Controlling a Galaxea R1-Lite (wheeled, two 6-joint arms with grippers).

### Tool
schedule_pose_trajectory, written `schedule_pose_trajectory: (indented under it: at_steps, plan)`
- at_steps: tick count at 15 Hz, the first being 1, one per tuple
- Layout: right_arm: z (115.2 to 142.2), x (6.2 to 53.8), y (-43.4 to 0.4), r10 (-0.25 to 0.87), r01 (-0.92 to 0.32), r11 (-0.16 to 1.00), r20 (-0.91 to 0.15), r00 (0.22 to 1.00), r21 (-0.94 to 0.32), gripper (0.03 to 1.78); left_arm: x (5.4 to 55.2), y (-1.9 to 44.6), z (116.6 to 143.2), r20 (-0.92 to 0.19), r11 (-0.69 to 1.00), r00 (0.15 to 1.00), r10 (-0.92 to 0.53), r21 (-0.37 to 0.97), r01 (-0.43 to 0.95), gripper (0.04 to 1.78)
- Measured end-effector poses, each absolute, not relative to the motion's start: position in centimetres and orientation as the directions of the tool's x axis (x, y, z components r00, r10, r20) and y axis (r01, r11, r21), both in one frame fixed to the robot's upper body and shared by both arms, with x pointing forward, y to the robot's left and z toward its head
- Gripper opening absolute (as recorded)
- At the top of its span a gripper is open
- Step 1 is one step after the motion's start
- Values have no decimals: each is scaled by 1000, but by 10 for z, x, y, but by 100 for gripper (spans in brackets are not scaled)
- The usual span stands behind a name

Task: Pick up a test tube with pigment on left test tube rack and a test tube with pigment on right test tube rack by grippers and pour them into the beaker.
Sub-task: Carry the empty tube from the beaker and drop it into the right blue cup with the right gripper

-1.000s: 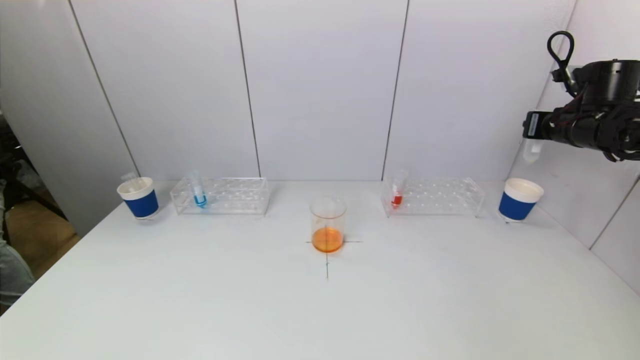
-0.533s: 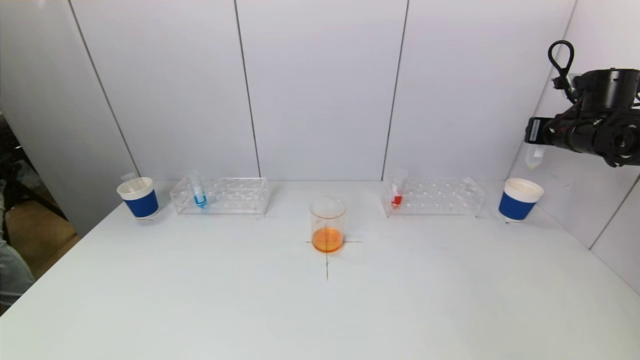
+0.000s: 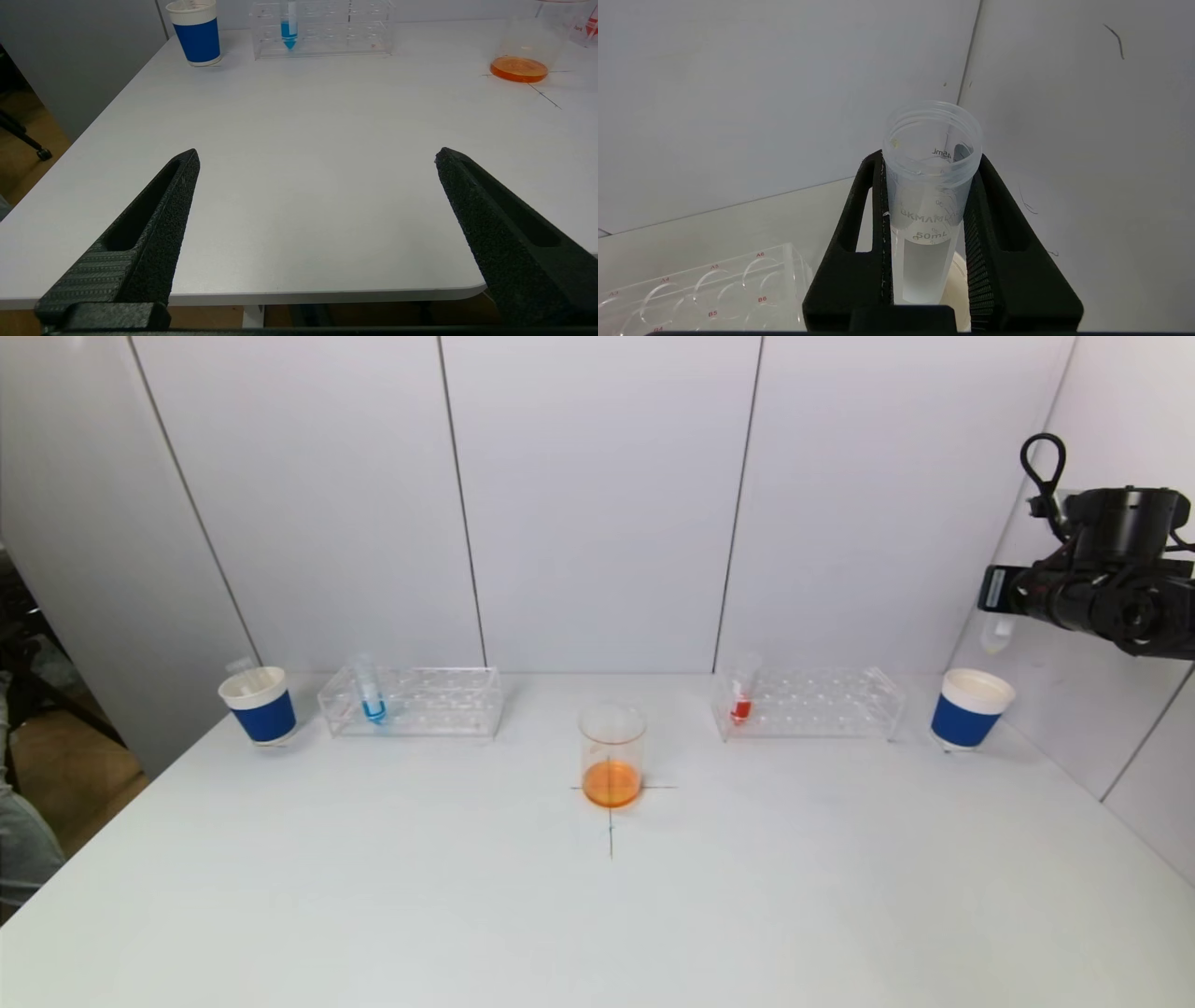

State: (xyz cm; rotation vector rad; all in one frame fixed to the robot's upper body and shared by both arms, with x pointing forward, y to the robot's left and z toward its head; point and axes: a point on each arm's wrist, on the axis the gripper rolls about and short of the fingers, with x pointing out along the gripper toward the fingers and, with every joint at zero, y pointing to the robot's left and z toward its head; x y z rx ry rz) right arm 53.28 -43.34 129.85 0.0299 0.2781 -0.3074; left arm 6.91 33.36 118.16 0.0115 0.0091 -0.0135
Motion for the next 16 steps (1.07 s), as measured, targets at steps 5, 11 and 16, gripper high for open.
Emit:
schedule_pose_trajectory:
  at_steps: [5, 11, 16]
  plan:
    - [1283, 545, -439, -299, 309, 951, -294, 908, -14, 50, 69, 334, 1182, -9, 1000, 1000, -13, 11, 14, 176]
    - [1266, 550, -444, -304, 316, 948, -326, 895, -16, 50, 69, 334, 1182, -9, 1000, 1000, -14, 12, 14, 176]
    - [1252, 549, -447, -308, 323, 946, -358, 881, -20, 50, 69, 334, 1182, -9, 1000, 1000, -14, 12, 14, 176]
